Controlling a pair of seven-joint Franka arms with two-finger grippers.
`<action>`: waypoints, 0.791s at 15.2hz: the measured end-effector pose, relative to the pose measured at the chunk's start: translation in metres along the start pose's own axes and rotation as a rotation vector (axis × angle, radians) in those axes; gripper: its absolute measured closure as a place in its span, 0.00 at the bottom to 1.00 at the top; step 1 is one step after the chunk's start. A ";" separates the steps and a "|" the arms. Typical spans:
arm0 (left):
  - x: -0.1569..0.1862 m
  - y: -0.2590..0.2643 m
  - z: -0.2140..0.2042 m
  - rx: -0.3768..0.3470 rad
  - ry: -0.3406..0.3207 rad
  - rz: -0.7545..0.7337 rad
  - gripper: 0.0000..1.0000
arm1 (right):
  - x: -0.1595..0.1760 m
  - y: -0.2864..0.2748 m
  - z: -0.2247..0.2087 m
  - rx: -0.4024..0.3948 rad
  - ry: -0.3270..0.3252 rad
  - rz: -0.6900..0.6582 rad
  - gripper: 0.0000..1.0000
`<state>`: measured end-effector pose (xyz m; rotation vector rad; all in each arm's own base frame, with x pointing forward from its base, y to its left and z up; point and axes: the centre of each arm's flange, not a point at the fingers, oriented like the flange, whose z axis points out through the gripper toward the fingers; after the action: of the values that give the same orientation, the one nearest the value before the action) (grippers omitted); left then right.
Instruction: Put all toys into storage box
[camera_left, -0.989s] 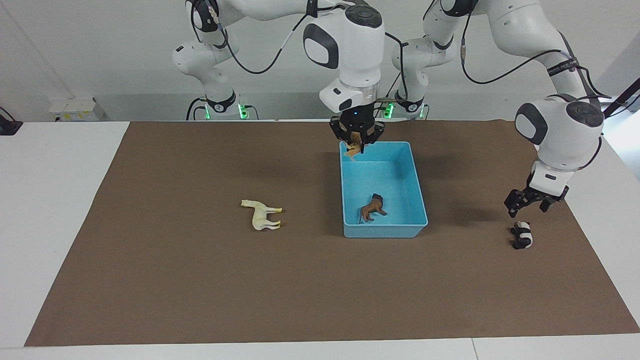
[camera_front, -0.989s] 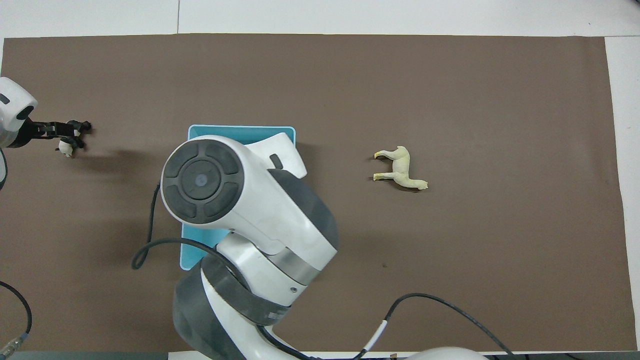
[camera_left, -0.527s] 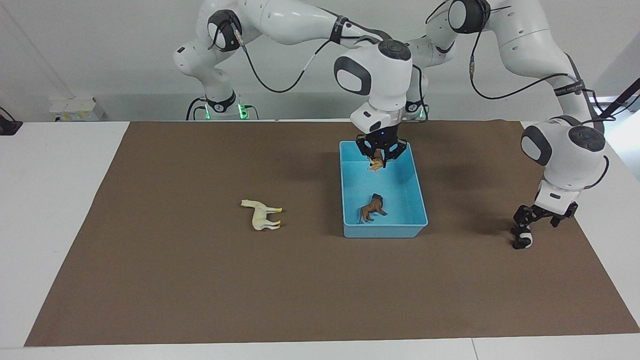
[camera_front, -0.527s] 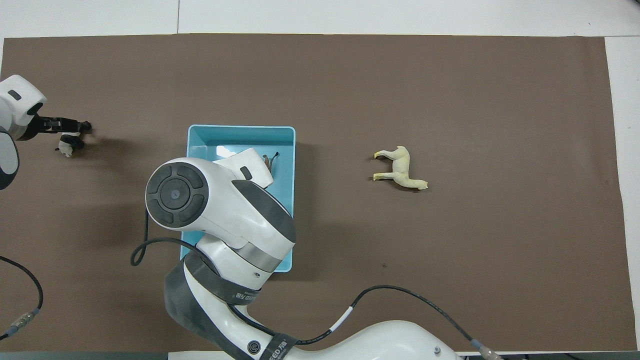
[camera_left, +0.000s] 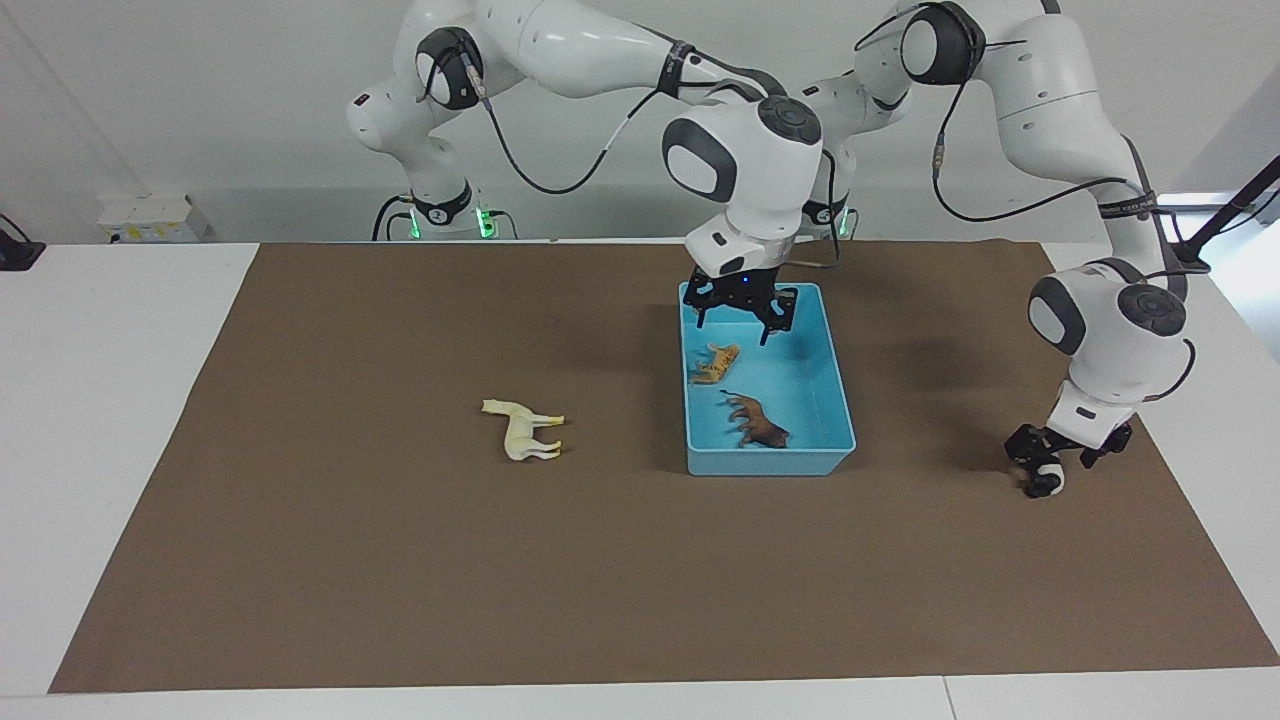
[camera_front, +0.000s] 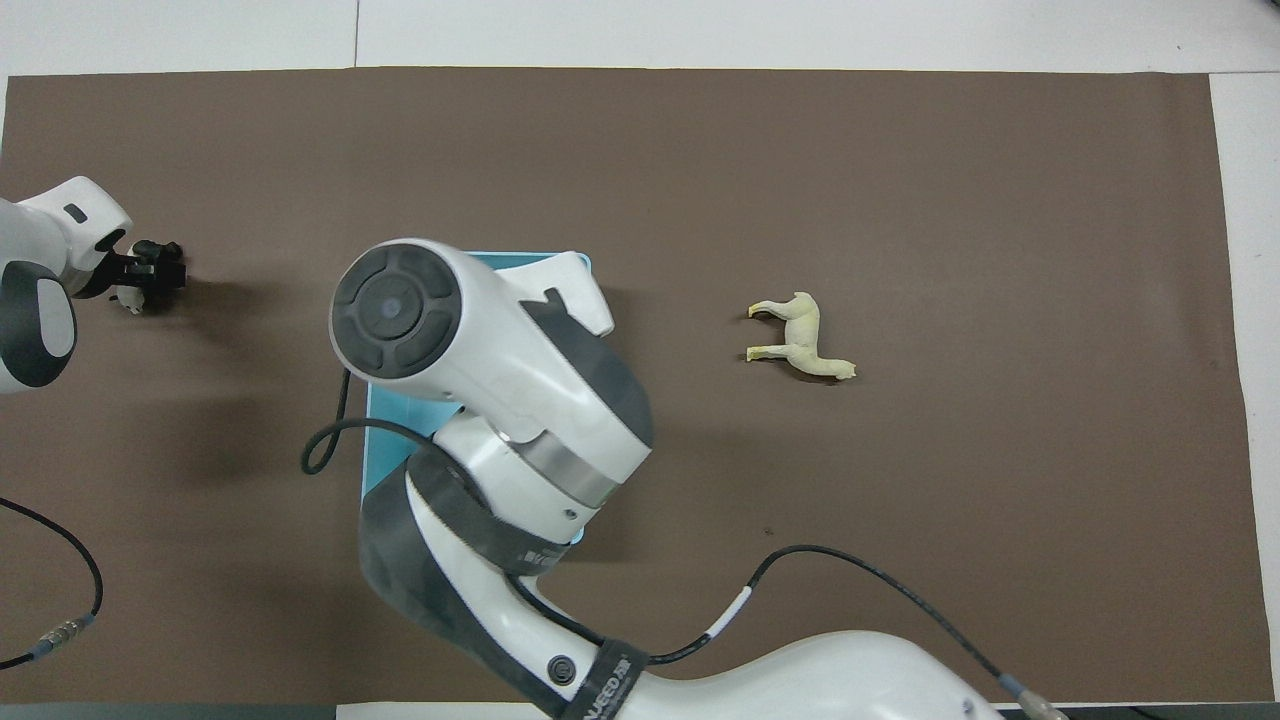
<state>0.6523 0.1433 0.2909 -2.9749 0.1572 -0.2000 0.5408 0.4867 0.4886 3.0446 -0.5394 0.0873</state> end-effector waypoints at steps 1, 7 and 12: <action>-0.002 0.002 0.006 -0.003 0.000 0.002 0.00 | 0.023 0.022 -0.010 -0.013 -0.007 -0.028 0.00; -0.001 0.005 0.009 -0.030 0.008 -0.028 0.22 | 0.147 0.138 0.031 -0.050 -0.021 -0.089 0.00; 0.009 0.002 -0.009 -0.098 -0.023 -0.153 0.53 | 0.149 0.206 0.149 0.020 0.036 -0.190 0.00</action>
<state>0.6602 0.1389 0.3005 -3.0863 -0.0652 -0.1810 0.6168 0.2344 0.3571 3.0884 -0.2459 0.1407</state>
